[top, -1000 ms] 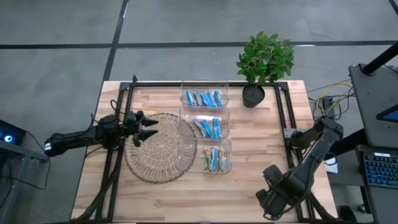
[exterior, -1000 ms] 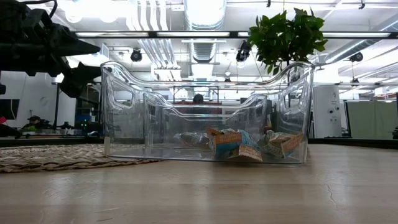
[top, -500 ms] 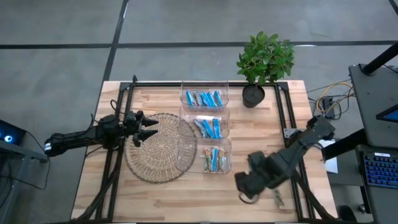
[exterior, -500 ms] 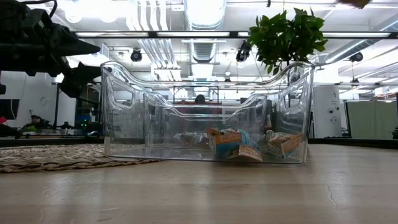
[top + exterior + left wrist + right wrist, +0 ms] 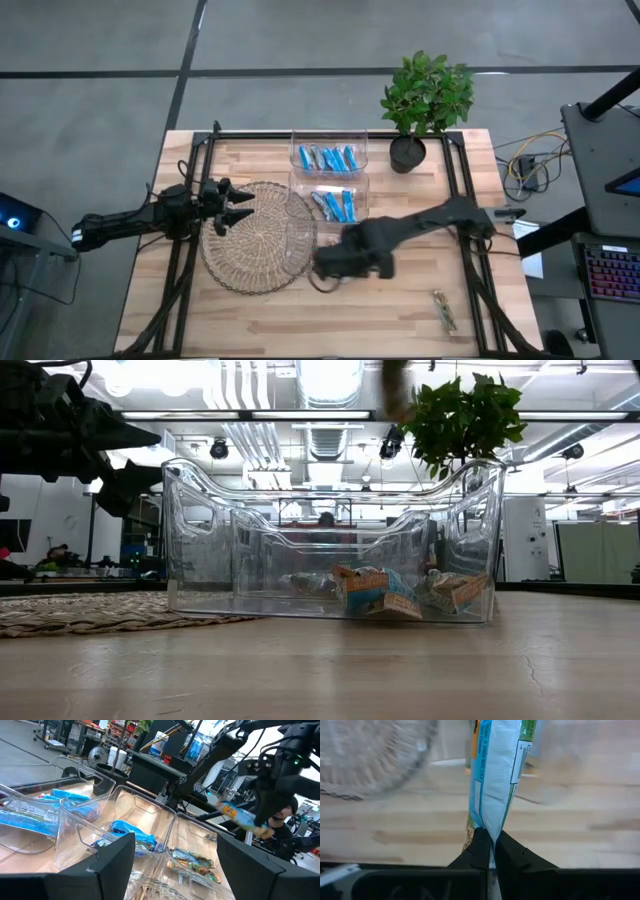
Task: Pick and place Granola Bars by type
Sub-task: Put the yellow granola bar into the bottom transparent bin
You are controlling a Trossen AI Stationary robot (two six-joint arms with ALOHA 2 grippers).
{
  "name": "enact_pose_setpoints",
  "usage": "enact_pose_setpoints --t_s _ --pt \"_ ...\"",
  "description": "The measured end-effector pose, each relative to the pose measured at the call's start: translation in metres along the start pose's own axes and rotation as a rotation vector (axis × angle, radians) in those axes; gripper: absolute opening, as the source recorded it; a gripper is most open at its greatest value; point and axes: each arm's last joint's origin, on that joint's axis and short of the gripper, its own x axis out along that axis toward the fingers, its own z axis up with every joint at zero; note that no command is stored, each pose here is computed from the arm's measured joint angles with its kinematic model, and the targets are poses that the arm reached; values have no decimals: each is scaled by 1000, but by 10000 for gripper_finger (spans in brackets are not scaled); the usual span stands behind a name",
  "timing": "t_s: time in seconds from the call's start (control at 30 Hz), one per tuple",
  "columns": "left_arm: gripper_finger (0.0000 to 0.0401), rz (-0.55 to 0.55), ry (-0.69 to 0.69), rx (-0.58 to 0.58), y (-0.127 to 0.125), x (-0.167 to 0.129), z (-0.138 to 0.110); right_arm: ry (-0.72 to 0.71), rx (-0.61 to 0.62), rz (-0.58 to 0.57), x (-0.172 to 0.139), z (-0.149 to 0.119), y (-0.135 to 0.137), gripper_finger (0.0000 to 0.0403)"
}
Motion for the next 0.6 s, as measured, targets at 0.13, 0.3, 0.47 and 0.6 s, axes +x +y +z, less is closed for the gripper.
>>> enact_pose_setpoints --t_s 0.13,0.3,0.47,0.6 --pt "261 -1 0 0 0 0 0 30 4 47 24 15 29 8" --pt "261 3 2 0 0 0 0 32 2 37 54 28 49 8" --pt "261 13 1 0 1 0 0 40 -11 0 72 39 57 8" --pt "261 14 2 0 1 0 0 35 -29 -25 84 46 61 8"
